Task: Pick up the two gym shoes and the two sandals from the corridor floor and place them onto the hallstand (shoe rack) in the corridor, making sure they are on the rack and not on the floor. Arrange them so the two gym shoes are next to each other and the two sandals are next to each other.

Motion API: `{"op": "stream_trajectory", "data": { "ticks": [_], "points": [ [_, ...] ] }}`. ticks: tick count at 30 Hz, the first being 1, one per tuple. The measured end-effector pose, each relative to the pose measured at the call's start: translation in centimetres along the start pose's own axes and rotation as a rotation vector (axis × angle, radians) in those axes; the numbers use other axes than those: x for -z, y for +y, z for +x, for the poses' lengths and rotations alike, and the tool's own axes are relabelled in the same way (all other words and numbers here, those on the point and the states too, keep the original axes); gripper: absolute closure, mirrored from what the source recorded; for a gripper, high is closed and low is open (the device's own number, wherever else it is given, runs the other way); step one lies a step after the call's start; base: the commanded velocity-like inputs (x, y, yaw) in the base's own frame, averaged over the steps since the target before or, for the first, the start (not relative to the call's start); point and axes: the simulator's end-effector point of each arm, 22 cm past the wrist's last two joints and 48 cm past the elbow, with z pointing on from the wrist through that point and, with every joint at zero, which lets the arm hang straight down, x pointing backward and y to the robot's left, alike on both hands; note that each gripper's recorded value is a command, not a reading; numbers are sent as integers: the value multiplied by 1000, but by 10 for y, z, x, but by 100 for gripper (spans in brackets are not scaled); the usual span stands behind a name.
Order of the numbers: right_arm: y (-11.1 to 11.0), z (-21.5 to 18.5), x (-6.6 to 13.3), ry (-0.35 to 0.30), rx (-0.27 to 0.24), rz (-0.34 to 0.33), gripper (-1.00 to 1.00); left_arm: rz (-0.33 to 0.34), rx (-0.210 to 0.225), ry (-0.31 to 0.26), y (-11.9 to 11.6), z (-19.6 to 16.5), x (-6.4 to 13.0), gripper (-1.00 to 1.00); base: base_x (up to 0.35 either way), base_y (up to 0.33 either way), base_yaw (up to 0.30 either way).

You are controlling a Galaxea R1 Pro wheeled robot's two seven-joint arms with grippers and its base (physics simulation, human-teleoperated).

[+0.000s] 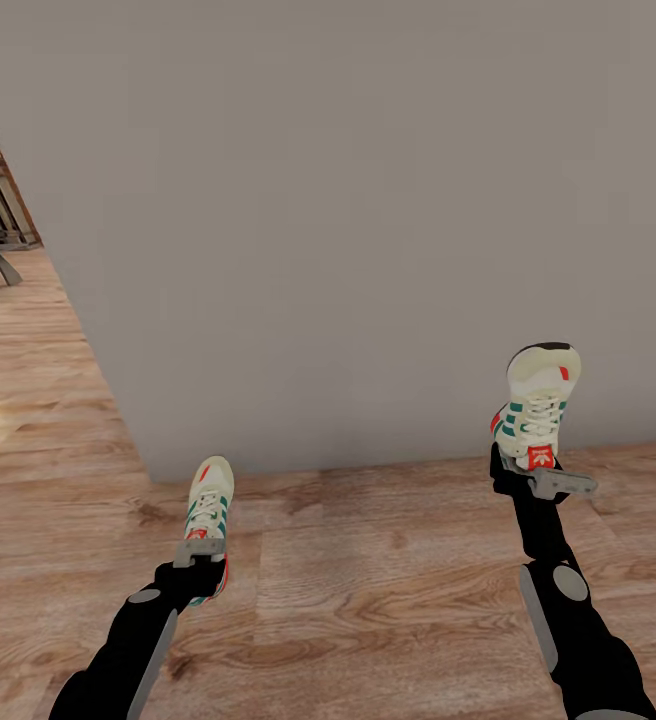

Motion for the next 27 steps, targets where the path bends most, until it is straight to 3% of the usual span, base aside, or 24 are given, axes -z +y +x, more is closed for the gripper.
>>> {"op": "stream_trajectory", "data": {
  "ticks": [27],
  "points": [
    [4, -36, -22, 25, 7, -1, 100, 1, -1, 27, 0, -36, 23, 100, 0, 0, 0]
  ]
}}
